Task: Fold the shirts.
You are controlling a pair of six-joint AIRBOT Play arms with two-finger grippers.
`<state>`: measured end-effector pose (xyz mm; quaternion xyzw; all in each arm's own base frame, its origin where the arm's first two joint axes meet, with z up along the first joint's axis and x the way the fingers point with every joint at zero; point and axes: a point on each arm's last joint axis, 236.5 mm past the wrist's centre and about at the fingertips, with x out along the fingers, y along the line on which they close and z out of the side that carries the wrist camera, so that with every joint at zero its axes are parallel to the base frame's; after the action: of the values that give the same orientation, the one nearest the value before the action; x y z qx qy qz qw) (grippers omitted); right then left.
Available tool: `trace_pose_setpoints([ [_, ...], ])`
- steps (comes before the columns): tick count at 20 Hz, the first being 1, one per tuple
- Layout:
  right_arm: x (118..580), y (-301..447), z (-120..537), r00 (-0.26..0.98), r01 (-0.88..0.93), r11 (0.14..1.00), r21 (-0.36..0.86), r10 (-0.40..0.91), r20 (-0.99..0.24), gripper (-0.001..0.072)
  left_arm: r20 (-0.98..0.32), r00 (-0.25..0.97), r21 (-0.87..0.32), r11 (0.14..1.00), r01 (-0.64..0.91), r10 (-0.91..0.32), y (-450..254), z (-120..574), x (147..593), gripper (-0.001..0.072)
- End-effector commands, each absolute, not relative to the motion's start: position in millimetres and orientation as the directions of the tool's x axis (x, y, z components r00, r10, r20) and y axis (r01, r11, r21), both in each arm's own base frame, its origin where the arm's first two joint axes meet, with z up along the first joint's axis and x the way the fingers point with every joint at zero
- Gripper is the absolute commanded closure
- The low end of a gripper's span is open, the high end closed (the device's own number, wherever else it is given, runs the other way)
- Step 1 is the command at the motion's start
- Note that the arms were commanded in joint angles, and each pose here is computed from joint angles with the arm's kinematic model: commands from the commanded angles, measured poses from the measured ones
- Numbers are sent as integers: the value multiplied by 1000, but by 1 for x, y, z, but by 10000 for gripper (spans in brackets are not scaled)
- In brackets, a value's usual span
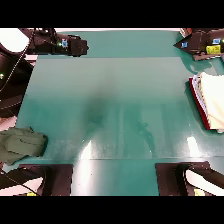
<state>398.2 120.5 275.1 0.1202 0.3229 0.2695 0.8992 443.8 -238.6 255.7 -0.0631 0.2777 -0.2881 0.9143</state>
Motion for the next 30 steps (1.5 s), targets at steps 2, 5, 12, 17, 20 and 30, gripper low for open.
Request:
trace_pose_setpoints([
  [2, 398, 121, 275, 646, -407, 826, 390, 563, -516, 695, -470, 681, -275, 826, 491, -562, -238, 256, 444, 681],
  [5, 398, 121, 275, 646, -407, 826, 390, 563, -516, 695, -407, 721, -283, 828, 484, -561, -238, 271, 453, 681],
  [12, 398, 120, 275, 646, -407, 826, 391, 563, -515, 695, -536, 701, -241, 881, 406, -470, -180, 264, 429, 682],
  [17, 398, 122, 277, 648, -409, 822, 395, 567, -509, 695, -789, 612, 39, 998, -41, 56, 5, 213, 337, 677],
  [20, 399, 121, 277, 649, -409, 823, 395, 567, -508, 695, -888, 366, 189, 947, -258, 277, 78, 158, 261, 33],
  [30, 398, 121, 276, 647, -409, 823, 395, 567, -510, 695, -972, -96, 234, 942, -239, 217, 85, -38, 161, 30],
])
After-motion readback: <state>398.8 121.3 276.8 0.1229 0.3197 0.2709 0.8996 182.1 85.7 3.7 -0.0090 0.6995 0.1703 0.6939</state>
